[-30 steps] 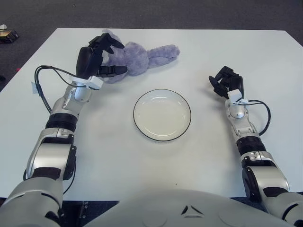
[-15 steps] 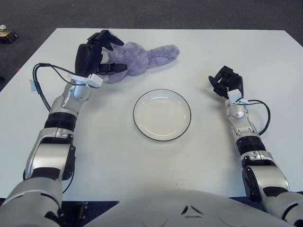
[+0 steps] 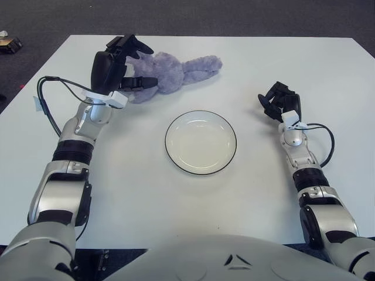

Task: Put the doll into the plate.

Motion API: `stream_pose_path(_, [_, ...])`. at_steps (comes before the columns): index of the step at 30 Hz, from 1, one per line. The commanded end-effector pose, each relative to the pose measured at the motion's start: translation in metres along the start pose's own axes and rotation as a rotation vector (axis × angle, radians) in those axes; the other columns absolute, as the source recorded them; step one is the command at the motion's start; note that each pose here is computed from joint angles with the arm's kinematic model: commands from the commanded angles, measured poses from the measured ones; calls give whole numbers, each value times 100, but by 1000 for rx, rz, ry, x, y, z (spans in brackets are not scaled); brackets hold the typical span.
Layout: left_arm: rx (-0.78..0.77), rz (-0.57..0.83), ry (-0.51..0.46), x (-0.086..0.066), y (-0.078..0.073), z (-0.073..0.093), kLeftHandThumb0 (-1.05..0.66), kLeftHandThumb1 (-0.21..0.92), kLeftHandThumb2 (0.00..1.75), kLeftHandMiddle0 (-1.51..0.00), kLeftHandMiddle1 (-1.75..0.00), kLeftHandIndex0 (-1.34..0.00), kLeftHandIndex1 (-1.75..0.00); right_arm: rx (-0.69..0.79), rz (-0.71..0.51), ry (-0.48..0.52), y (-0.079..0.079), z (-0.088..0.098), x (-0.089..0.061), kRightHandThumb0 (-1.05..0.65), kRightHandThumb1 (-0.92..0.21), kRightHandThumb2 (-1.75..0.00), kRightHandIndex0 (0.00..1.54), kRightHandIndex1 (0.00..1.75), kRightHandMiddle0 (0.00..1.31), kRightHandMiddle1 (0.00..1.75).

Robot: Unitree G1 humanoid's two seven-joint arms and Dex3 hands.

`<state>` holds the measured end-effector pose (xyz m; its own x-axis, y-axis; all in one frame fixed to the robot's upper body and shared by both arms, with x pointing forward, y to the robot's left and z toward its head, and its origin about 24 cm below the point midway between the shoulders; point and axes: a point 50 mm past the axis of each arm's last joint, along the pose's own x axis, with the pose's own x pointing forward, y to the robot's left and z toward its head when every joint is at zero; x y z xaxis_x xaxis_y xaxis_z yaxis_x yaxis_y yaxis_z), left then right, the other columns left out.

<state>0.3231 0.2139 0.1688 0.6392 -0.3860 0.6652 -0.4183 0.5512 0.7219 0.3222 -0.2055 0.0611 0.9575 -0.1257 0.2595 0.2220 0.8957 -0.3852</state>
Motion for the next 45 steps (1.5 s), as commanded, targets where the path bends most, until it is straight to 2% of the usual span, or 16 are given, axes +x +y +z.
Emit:
stream_pose_path(1, [86, -33, -31, 2, 8, -2, -46, 92, 18, -44, -74, -41, -92, -6, 36, 104, 5, -24, -20, -40, -92, -46, 93, 175, 75, 175])
stream_pose_path(5, [134, -90, -12, 3, 12, -7, -63, 92, 8, -49, -45, -43, -58, -7, 41, 106, 4, -25, -19, -40, -92, -46, 93, 175, 75, 175])
stream_pose_path(11, [149, -115, 7, 5, 12, -9, -68, 92, 1, -57, -20, -45, -41, -7, 44, 106, 4, -26, -19, -40, -92, -47, 92, 175, 75, 175])
stream_pose_path(15, [168, -125, 21, 5, 12, -11, -68, 92, 0, -59, -15, -46, -38, -7, 45, 106, 4, -26, -19, -40, -92, -47, 92, 175, 75, 175])
stream_pose_path(17, [197, -142, 40, 6, 11, -14, -67, 86, 0, -58, -9, -47, -33, -8, 48, 106, 3, -26, -18, -39, -92, -47, 92, 175, 74, 175])
stream_pose_path(27, [220, -155, 51, 7, 11, -16, -66, 83, 0, -57, -2, -49, -27, -8, 50, 105, 3, -26, -18, -39, -92, -47, 92, 175, 74, 175])
stream_pose_path(31, [278, -234, 79, 9, 9, -23, -68, 81, 0, -52, 0, -47, -22, -9, 56, 104, 2, -27, -18, -39, -92, -47, 91, 175, 74, 175])
stream_pose_path(40, [285, -251, 89, 11, 7, -26, -69, 80, 0, -49, 0, -49, -13, -9, 57, 103, 2, -27, -18, -38, -92, -48, 91, 175, 74, 175])
stream_pose_path(42, [301, -318, 120, 14, 6, -36, -70, 80, 0, -47, 0, -48, -11, -11, 58, 102, 1, -27, -19, -38, -92, -48, 91, 175, 74, 175])
stream_pose_path(45, [306, -359, 135, 16, 6, -42, -72, 80, 0, -45, 0, -46, -9, -11, 59, 102, 1, -27, -19, -38, -92, -48, 91, 175, 74, 175])
